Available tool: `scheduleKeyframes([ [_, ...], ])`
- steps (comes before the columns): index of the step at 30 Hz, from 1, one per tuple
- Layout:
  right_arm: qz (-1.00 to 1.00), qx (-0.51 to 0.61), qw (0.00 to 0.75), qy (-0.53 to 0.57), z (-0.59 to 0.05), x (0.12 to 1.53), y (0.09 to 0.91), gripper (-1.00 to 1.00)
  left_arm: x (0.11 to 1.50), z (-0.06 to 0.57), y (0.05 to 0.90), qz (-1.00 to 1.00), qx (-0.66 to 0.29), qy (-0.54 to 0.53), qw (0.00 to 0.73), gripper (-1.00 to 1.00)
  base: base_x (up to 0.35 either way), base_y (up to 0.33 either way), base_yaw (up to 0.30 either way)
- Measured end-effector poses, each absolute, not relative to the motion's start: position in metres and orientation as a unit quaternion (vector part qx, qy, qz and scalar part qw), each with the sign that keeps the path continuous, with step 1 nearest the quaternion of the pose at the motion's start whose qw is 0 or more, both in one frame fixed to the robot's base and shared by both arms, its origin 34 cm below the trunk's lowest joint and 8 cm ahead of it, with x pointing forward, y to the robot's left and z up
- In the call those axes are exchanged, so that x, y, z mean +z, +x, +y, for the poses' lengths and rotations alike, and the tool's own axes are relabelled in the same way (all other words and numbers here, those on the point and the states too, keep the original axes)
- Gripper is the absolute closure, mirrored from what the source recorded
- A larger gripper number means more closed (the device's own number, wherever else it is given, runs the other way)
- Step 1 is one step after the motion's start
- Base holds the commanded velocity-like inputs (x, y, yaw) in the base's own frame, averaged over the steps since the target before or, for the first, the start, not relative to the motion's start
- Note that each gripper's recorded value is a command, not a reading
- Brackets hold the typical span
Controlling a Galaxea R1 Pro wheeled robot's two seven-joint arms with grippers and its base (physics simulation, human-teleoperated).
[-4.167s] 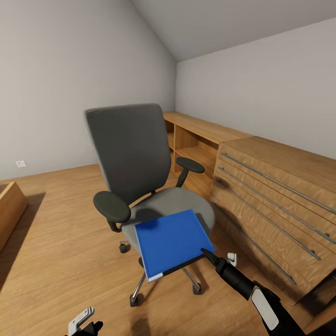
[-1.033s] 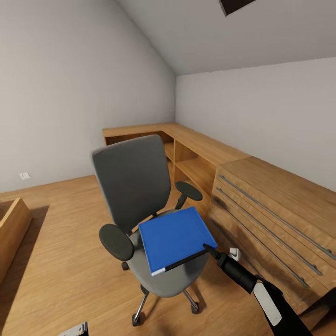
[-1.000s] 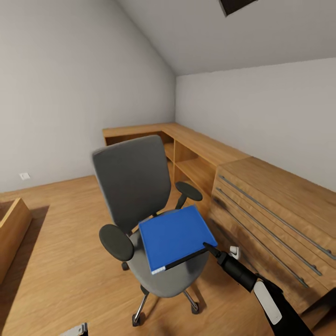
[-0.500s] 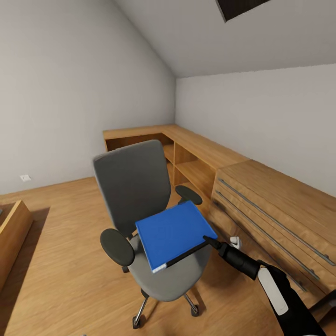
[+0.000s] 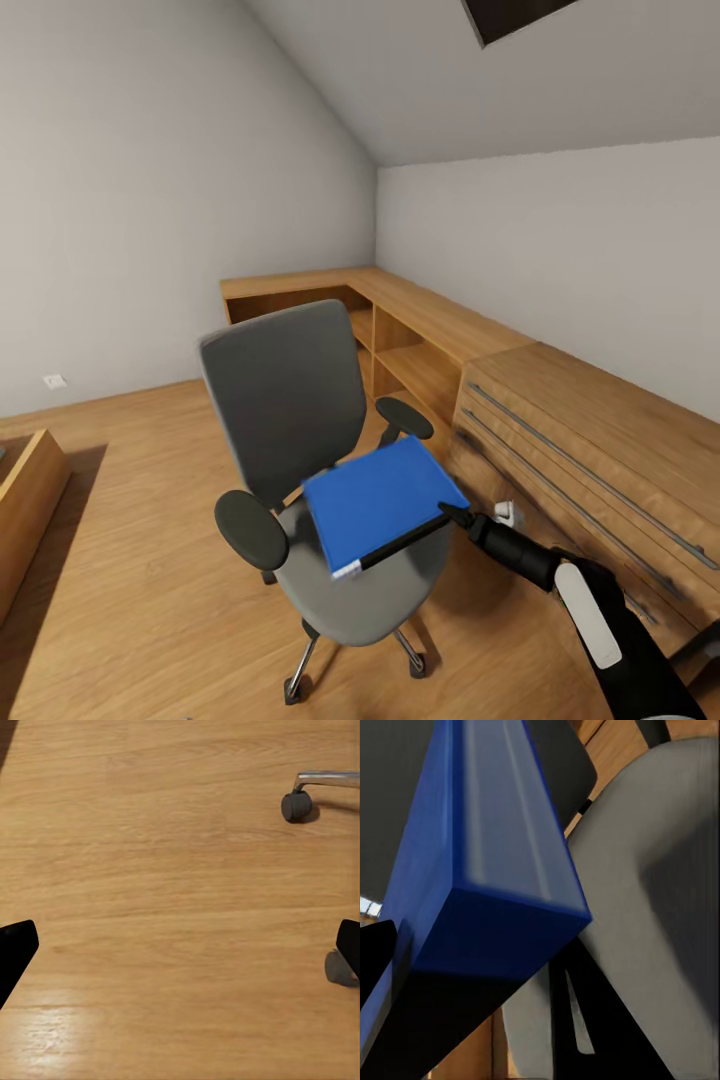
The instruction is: In the bedroom, organize the workspace by keeping the computer under the desk, ensuring the monitor is on the desk, placing the keyboard on the desk next to the monitor, placing the mouse on the desk next to the keyboard, moving the folder from the swivel chair onto the desk next to the mouse, stacking the notebook on top of the folder with the pen on top of the notebook, and positioning the swivel chair next to the desk.
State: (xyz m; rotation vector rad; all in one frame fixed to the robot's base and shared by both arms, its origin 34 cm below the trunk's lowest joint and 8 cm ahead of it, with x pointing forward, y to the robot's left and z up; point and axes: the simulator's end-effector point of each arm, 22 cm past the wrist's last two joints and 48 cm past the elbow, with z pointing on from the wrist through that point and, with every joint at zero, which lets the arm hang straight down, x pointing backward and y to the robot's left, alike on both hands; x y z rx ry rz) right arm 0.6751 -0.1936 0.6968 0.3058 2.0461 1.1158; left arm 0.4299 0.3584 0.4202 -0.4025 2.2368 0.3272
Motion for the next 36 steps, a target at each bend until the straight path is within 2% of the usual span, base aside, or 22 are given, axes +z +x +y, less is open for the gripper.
scheduleKeyframes([
  [7,0.841,0.368,0.376,0.126,-0.210,0.708,0.681,1.00,0.420,0.356,0.430,0.888,0.128,-0.160,0.410,-1.00,0.000,0.000,0.000],
  [16,0.833,0.420,0.326,0.154,-0.195,0.701,0.667,1.00,0.420,0.358,0.429,0.889,0.130,-0.163,0.409,-1.00,0.000,0.000,0.000],
  [27,0.828,0.434,0.319,0.157,-0.190,0.704,0.665,1.00,0.420,0.361,0.429,0.889,0.132,-0.162,0.408,-1.00,0.000,0.000,-0.182],
  [36,0.826,0.437,0.319,0.157,-0.189,0.705,0.665,1.00,0.419,0.357,0.429,0.889,0.129,-0.161,0.408,-1.00,-0.105,0.032,-0.065],
])
